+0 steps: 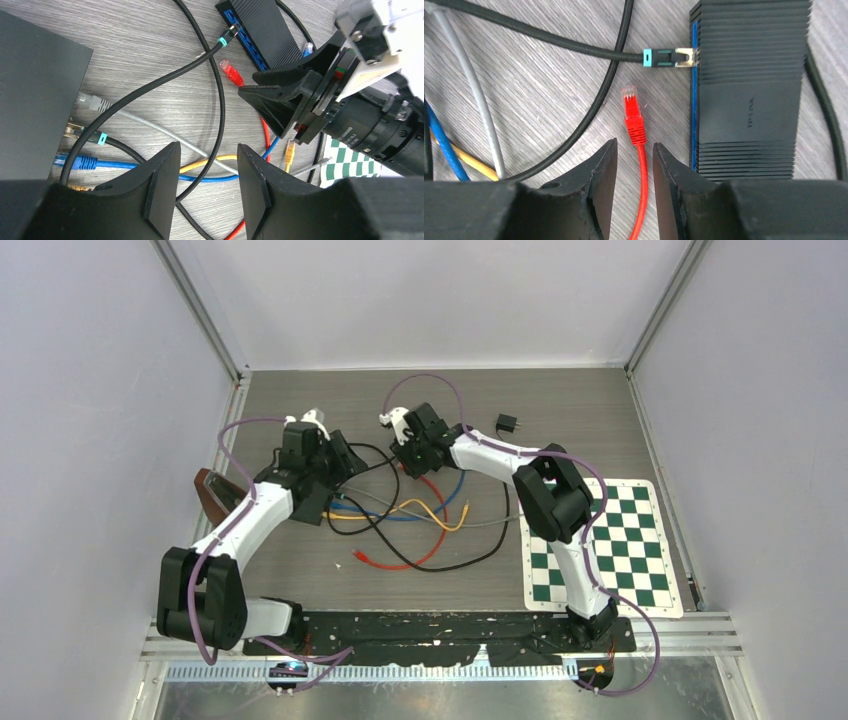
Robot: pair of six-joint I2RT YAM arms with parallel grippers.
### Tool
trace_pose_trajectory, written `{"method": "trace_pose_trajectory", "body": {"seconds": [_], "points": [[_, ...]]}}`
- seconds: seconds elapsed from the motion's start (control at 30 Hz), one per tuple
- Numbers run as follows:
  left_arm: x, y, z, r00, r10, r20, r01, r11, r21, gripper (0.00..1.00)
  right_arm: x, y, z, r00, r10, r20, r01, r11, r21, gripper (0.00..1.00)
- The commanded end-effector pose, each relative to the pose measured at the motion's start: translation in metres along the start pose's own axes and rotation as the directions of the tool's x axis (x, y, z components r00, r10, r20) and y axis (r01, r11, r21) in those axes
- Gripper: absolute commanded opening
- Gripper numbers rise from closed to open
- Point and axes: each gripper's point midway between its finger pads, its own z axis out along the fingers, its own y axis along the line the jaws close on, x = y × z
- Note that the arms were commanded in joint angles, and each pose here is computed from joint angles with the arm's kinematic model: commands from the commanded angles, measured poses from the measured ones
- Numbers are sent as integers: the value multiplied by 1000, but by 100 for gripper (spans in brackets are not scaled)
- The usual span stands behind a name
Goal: Insert the plug into the switch port
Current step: Pick up the connector from the center of the board.
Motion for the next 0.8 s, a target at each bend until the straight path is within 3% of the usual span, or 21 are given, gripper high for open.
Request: {"method": "trace_pose_trajectory", "body": {"seconds": [0.0, 0.47, 0.53, 0.63, 0.77], "points": [[-12, -4, -9, 999, 21, 42, -22, 1000, 14, 48, -30, -4, -2, 998, -35, 61, 34, 999, 17, 40], [-19, -6, -15, 998, 21, 55, -22, 999, 23, 48, -7, -5, 19, 999, -34, -18, 34, 999, 15, 40], [-19, -9, -15, 998, 35, 44, -37, 999, 39, 48, -2, -3, 20, 999, -33, -32, 33, 999, 7, 34], [-19, -24, -16, 996, 89, 19, -91, 989, 114, 48, -8, 1, 10, 999, -41, 7, 41, 999, -14, 16], [-22, -64, -17, 962, 269, 54, -270, 897, 349, 48, -34, 4, -27, 990, -39, 134, 51, 995, -90, 10]]}}
